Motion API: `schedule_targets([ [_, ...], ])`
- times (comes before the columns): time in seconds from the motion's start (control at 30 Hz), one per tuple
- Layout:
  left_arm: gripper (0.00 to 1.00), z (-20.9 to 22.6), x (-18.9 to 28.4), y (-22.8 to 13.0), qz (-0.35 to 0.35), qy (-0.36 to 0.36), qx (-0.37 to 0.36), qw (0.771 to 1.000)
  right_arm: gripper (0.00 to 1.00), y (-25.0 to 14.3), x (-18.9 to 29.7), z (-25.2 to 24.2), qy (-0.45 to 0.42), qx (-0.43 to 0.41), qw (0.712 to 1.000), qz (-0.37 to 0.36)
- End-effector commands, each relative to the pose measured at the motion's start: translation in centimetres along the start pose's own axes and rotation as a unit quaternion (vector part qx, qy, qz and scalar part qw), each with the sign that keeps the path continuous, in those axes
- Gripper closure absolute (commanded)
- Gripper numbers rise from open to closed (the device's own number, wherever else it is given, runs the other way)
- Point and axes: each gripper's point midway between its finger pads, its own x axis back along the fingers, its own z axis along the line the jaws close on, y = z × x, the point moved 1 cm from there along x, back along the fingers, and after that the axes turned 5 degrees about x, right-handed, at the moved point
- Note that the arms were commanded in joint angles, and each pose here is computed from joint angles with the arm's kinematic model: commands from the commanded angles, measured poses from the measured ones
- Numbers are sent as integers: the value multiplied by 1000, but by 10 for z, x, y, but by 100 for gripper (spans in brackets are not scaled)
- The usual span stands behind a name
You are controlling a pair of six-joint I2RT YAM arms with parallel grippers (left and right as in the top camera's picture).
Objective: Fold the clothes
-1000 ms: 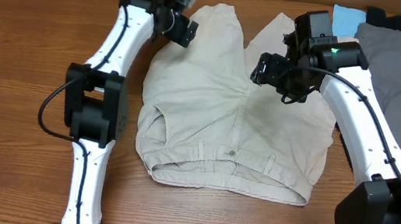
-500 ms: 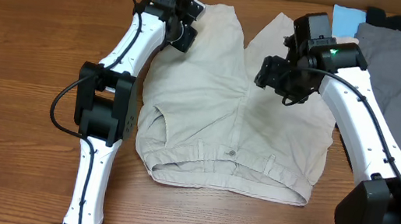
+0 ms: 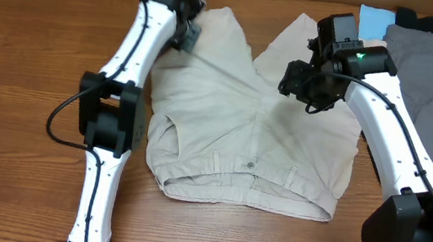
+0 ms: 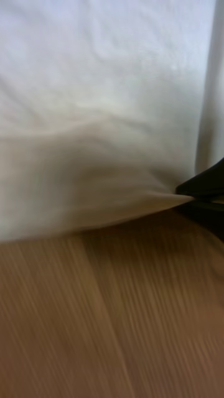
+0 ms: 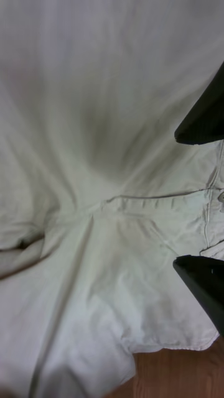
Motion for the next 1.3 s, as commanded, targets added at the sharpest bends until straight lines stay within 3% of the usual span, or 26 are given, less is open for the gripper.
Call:
schedule_targets([
  [0.0,96,79,79,19,-56,87,87,991,40,0,12,3,3,8,1000,-16],
  [0.23,96,172,111,-40,20,134,174,975,39,-15,1,7,0,13,1000,7],
  [0.47,96,214,114,-87,80,124,247,958,38,-58,-23,-2,-21,-2,997,77],
  [0.5,95,214,113,-87,80,116,250,958,34,-63,-28,-5,-24,-4,996,85],
  [0.7,51,194,109,-76,66,54,239,967,25,-82,-56,-18,-28,-5,995,100],
  [0.97,33,123,106,-29,3,-60,128,990,26,-94,-90,-17,20,26,996,86],
  [1.03,30,110,106,-19,-10,-63,112,992,31,-94,-96,-18,24,28,996,78],
  [1.27,27,62,109,9,-49,-74,61,994,64,-83,-103,-16,32,32,998,44],
])
